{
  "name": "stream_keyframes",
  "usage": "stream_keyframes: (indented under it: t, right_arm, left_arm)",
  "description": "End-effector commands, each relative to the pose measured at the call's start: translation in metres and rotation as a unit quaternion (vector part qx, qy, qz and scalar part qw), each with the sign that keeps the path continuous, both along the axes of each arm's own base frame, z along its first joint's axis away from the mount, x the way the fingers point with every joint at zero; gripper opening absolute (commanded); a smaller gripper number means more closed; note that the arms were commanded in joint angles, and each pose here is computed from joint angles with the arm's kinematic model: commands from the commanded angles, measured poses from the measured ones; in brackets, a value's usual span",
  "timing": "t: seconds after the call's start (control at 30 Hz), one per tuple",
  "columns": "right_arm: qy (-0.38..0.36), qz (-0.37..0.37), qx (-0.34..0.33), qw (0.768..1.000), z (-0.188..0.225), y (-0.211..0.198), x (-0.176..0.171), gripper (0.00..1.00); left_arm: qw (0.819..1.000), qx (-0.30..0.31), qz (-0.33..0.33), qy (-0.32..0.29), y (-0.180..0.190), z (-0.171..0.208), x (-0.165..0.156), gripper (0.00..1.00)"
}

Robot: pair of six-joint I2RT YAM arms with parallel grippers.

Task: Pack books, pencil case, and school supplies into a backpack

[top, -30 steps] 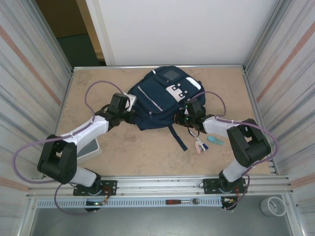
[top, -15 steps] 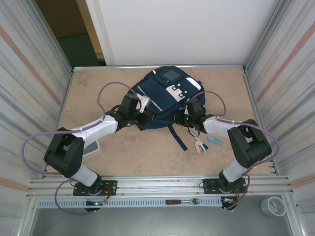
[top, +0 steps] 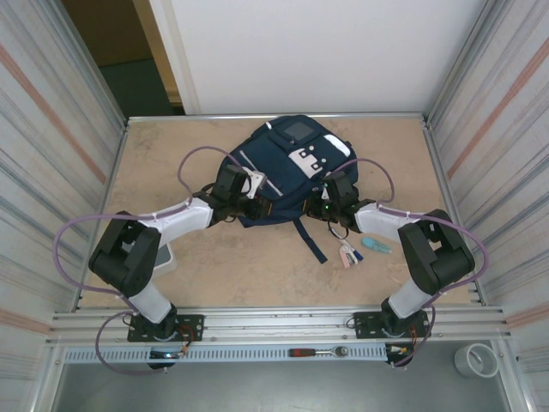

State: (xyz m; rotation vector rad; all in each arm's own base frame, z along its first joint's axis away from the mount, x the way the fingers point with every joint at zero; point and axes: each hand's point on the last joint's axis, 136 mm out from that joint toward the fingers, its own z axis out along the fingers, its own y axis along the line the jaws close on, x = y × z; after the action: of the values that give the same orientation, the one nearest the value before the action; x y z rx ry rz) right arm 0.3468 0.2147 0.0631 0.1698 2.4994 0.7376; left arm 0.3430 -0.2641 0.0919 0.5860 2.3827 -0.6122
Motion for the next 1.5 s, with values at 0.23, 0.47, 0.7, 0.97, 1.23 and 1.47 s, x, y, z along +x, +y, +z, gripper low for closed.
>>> stream_keyframes:
  t: [0.23, 0.47, 0.7, 0.97, 1.23, 1.47]
  right_arm:
    - [-0.032, 0.015, 0.005, 0.999, 0.021, 0.006, 0.006, 0.0]
    - [-0.031, 0.014, 0.005, 0.999, 0.02, 0.005, 0.007, 0.0]
    - [-0.032, 0.006, 0.003, 0.999, 0.021, -0.003, 0.01, 0.0]
    - [-0.044, -0.008, -0.004, 0.999, 0.035, -0.024, 0.016, 0.0]
    - [-0.033, 0.019, -0.019, 0.999, 0.041, -0.032, 0.021, 0.0]
    - [0.0, 0.045, -0.027, 0.999, 0.034, -0.033, 0.033, 0.0]
  left_arm:
    - [0.999, -0.026, 0.013, -0.015, -0.007, 0.003, 0.016, 0.34]
    - [0.999, -0.019, 0.017, -0.022, -0.007, 0.001, 0.019, 0.26]
    - [0.999, 0.005, 0.027, -0.045, 0.007, 0.005, 0.017, 0.14]
    - [0.994, 0.06, 0.039, -0.082, 0.031, 0.016, 0.02, 0.0]
    - [0.99, 0.101, 0.03, -0.09, 0.039, 0.02, 0.02, 0.0]
    - [0.99, 0.108, -0.01, -0.094, 0.018, 0.027, 0.001, 0.0]
